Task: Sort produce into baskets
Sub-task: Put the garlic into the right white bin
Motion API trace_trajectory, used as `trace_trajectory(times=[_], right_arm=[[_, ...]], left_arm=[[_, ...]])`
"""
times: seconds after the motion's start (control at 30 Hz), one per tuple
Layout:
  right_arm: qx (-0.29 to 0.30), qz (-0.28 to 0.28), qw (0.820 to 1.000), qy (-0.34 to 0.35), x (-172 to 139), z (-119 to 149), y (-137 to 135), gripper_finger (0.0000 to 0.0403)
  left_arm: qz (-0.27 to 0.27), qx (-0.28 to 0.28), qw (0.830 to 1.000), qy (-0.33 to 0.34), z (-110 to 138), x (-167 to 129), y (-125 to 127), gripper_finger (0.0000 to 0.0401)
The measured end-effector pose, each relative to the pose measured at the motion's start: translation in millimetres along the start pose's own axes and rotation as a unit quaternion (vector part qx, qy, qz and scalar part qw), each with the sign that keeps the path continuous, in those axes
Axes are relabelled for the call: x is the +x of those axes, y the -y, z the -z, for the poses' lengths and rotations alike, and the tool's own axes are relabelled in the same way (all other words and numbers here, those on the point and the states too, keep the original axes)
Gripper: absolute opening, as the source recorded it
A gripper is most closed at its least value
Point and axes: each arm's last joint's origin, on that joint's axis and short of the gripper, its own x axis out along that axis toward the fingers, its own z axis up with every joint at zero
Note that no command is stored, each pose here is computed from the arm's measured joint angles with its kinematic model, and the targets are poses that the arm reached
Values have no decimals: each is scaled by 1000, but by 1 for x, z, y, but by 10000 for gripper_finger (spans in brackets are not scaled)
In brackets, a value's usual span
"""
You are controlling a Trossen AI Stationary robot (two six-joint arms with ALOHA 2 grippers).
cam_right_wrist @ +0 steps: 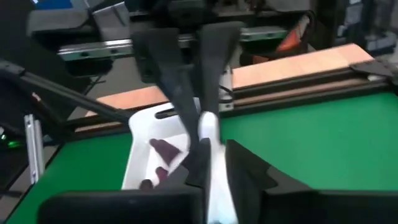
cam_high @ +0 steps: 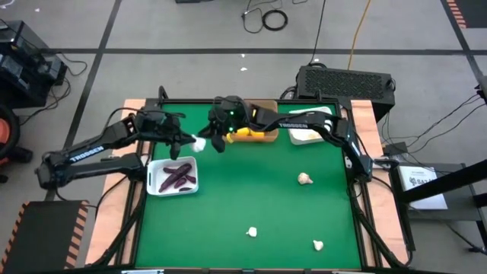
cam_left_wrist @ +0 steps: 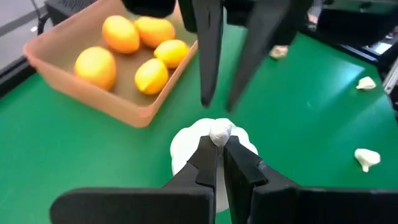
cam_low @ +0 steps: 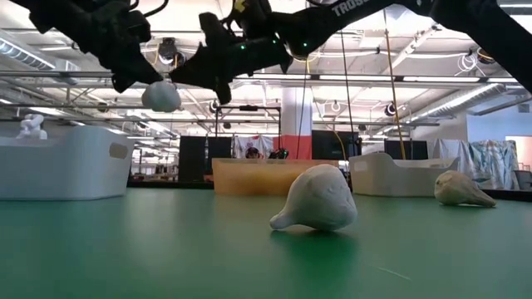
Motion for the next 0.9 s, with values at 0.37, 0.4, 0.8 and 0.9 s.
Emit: trace_trajectory(times=[0.37, 0.4, 0.8, 0.9], right_arm=[[-19, -14, 1000, 19, 5, -2, -12, 179], [-17, -14, 1000, 22, 5, -3, -12, 187], [-16, -18, 999, 22, 6, -3, -16, 179], [-16, -18, 999, 22, 6, -3, -16, 170]], left_arm=[[18, 0, 1000, -22, 0, 12, 4, 13], [20, 0, 1000, -24, 0, 14, 5, 13], [30, 18, 999, 1, -6, 18, 8, 13], [30, 18, 999, 4, -6, 18, 8, 13]])
